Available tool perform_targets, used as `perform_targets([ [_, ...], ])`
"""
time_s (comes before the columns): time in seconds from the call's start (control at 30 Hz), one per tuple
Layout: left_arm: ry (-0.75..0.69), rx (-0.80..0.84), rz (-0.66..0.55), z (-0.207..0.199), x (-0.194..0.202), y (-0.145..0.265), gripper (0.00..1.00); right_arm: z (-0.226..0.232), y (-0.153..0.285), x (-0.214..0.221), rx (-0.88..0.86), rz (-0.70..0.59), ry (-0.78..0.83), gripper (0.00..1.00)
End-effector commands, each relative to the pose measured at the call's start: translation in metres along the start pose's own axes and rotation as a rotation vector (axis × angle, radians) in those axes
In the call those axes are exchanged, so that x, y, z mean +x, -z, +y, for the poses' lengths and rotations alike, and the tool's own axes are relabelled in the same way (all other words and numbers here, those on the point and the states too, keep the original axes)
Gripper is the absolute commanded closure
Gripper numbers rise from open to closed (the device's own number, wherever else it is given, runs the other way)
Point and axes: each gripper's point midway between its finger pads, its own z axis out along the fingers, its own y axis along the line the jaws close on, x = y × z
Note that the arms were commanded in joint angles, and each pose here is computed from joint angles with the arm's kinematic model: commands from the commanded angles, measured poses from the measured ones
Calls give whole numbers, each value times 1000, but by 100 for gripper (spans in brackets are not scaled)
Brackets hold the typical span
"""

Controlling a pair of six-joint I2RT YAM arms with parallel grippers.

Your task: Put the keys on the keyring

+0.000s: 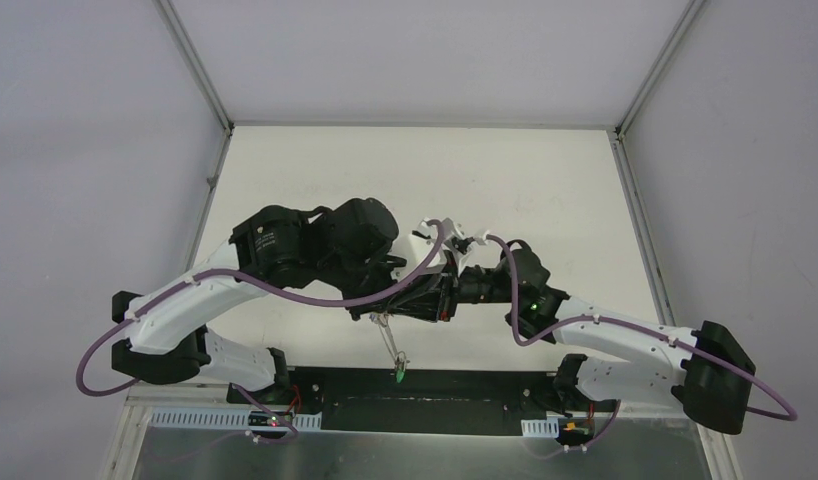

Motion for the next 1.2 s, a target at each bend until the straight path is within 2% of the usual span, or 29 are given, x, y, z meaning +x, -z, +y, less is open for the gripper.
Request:
perform_targets([
  [0.0,-5,-6,-131,-2,-23,8,100,19,-6,-17,-87,-51,56,75],
  [0.07,-5,-12,-138,-1,-23,9,100,21,-6,-15,-101,-43,59,70],
  [0.2,-6,-17,-153,0,-23,12,100,25,-5,-12,-123,-30,70,72],
  [0.27,-7,-19,-160,0,-24,13,100,27,-5,-11,-133,-25,72,79],
  [0.4,-8,-17,-163,0,-24,13,100,27,-5,-12,-134,-26,78,100],
  [0.7,6,-32,-202,2,-26,17,100,28,-2,-14,-127,-32,108,100],
  [0.8,39,-46,-241,4,-28,19,75,29,1,-17,-114,-49,121,100],
  [0.93,65,-44,-373,4,-38,26,51,28,5,-19,-88,-67,127,100],
  [1.07,109,-42,-543,5,-49,38,42,27,10,-21,-61,-92,130,100],
  [1.17,115,-17,-684,3,-51,49,42,26,15,-23,-41,-112,134,100],
])
